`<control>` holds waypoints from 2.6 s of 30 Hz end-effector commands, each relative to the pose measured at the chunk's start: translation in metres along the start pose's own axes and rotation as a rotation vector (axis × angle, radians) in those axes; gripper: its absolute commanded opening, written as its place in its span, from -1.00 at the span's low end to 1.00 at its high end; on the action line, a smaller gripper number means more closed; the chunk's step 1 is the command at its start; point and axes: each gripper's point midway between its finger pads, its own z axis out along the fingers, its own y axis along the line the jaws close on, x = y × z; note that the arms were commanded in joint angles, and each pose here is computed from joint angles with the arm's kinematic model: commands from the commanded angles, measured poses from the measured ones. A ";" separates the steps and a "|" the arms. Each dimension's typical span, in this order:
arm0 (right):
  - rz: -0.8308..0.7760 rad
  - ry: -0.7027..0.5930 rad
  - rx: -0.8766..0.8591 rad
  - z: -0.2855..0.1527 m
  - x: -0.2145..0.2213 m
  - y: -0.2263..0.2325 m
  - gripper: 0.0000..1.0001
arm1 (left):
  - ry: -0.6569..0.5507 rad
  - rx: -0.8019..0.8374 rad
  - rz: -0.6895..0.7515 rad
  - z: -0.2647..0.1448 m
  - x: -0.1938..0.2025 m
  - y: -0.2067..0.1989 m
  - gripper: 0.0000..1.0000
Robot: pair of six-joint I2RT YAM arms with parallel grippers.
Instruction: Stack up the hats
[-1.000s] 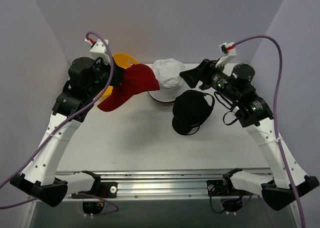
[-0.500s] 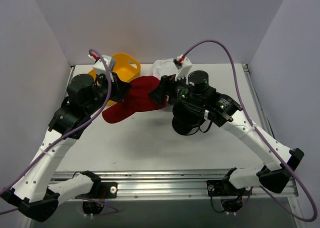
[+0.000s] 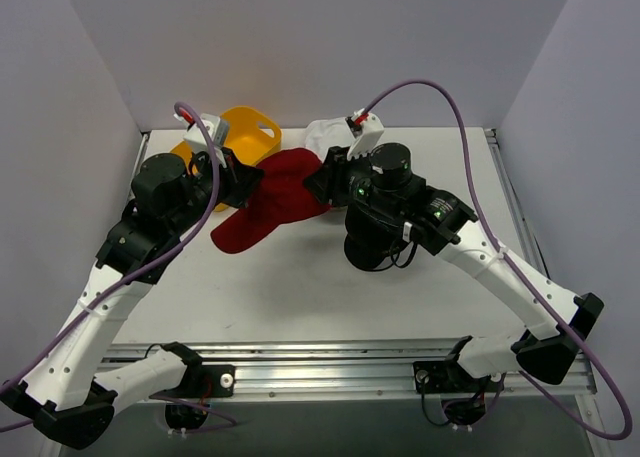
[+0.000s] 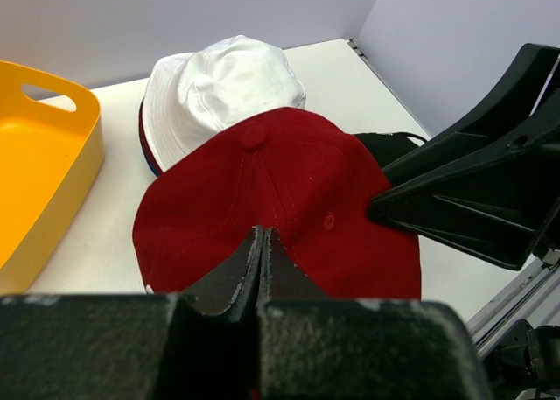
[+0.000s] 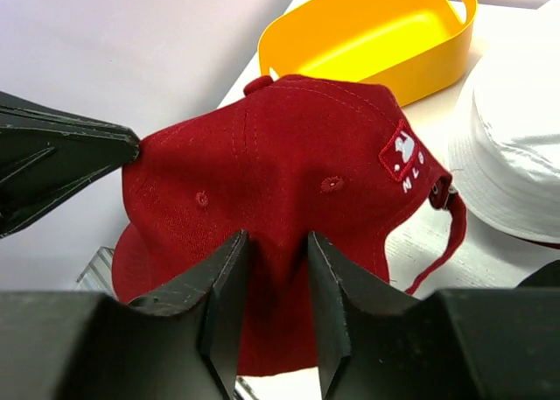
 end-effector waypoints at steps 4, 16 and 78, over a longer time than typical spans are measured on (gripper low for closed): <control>-0.005 -0.034 -0.009 0.006 -0.004 0.003 -0.68 | -0.109 0.060 -0.017 -0.006 -0.026 -0.015 -0.95; -0.282 -0.251 0.164 -0.049 -0.069 -0.023 -1.00 | -0.131 0.166 -0.023 0.002 -0.017 -0.040 -0.95; 0.132 0.057 0.531 -0.091 0.005 -0.251 -0.39 | 0.063 0.292 0.049 0.114 0.130 -0.123 -0.14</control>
